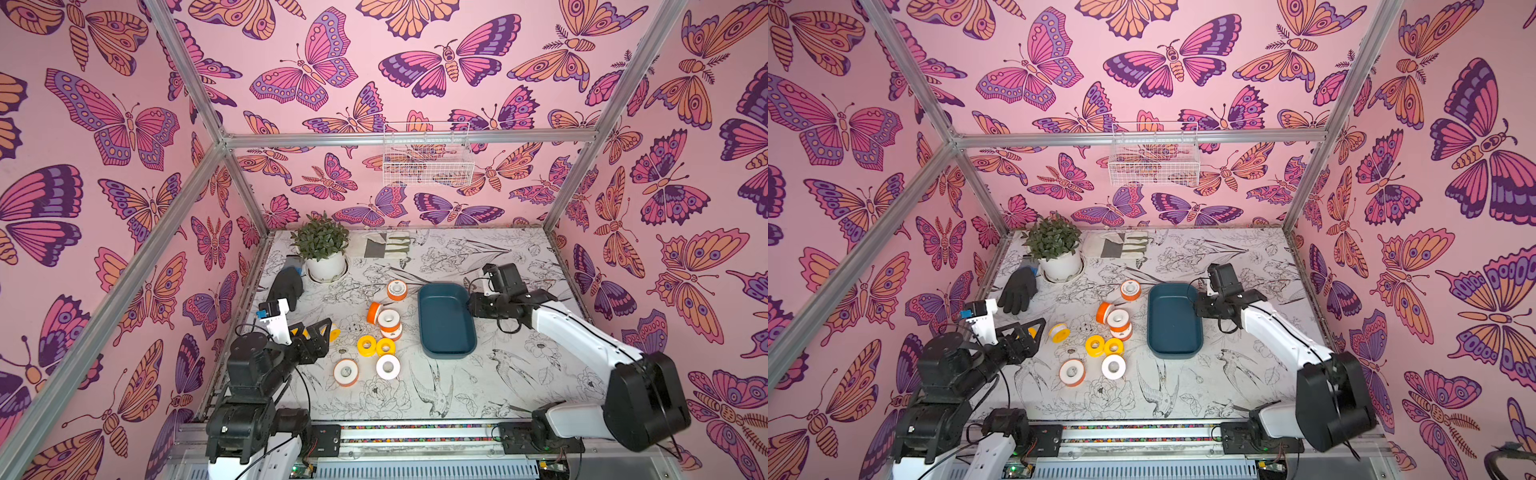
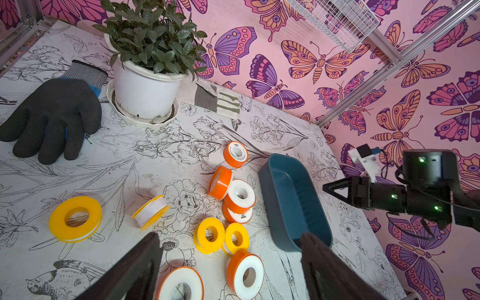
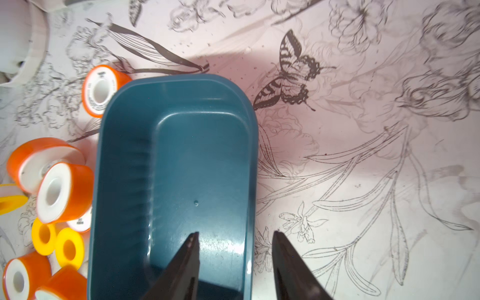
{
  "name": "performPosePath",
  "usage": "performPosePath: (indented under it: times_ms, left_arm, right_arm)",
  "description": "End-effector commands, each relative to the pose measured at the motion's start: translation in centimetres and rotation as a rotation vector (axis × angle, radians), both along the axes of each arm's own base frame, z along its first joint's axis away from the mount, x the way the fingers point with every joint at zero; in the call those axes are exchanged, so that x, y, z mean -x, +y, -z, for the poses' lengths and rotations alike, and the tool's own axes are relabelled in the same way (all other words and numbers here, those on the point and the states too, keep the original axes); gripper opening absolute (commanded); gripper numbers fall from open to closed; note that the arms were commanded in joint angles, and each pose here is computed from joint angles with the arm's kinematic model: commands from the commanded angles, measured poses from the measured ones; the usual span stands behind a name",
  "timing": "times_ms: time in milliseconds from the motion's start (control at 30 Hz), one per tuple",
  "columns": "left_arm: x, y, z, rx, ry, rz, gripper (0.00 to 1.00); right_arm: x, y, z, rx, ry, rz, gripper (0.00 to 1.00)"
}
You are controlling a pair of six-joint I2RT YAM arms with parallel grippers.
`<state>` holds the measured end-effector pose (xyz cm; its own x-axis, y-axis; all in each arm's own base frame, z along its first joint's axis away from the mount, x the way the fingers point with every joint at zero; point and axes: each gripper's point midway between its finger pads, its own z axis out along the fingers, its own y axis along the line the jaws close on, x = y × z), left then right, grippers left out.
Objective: Put the sealing tape into the storage box
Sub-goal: Move the storage box to the center of the board, then pick up the sealing tape at the center of the board.
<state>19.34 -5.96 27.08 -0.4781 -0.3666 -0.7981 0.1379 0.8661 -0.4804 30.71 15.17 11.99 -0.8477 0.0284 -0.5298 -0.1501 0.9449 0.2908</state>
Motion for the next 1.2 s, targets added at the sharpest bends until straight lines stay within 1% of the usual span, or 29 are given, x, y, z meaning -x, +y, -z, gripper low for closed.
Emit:
performPosePath:
  times_ms: [0, 133, 200, 333, 467, 733, 867, 967, 1033, 1067, 1133, 1167]
  left_arm:
    - [-0.2, -0.2, 0.7, -0.010, 0.024, 0.020, 0.88]
    - [-0.3, -0.2, 0.9, -0.009, 0.033, 0.021, 0.87]
    - [-0.4, -0.2, 1.0, -0.011, 0.037, 0.019, 0.87]
    - [-0.5, 0.1, 1.3, -0.014, 0.051, 0.003, 0.87]
    - [-0.7, 0.5, 1.5, -0.022, 0.062, -0.023, 0.87]
    - [-1.4, 0.5, 2.5, -0.021, 0.118, -0.027, 0.88]
    - [-2.4, 0.1, 3.2, -0.003, 0.184, -0.014, 0.88]
    - [-3.7, -0.8, 4.2, 0.014, 0.266, 0.005, 0.88]
    - [-4.7, -2.0, 4.8, -0.016, 0.305, 0.039, 0.89]
    - [-5.2, -2.7, 5.4, -0.031, 0.339, 0.056, 0.92]
    - [-6.1, -4.3, 5.5, -0.066, 0.369, 0.102, 0.97]
    - [-6.8, -4.8, 5.8, -0.115, 0.379, 0.106, 0.99]
  right_arm:
    - [0.5, -0.9, -1.1, -0.030, -0.135, 0.038, 0.53]
    - [1.7, -2.3, -0.7, -0.058, -0.292, 0.089, 0.59]
    - [2.0, -3.1, -0.8, -0.047, -0.369, 0.112, 0.60]
    - [2.2, -4.7, -1.7, -0.035, -0.478, 0.180, 0.61]
    - [2.5, -6.0, -1.2, -0.040, -0.536, 0.244, 0.63]
    - [3.4, -8.6, -0.1, -0.021, -0.535, 0.385, 0.70]
    - [3.6, -8.8, -0.1, -0.026, -0.540, 0.398, 0.70]
    - [3.5, -8.8, -0.2, -0.023, -0.536, 0.394, 0.71]
    - [3.4, -8.7, -0.1, -0.019, -0.531, 0.394, 0.71]
    - [3.4, -8.7, -0.1, -0.017, -0.532, 0.394, 0.71]
    - [3.4, -8.7, -0.2, -0.019, -0.532, 0.393, 0.72]
    - [3.4, -8.7, -0.1, -0.018, -0.530, 0.392, 0.72]
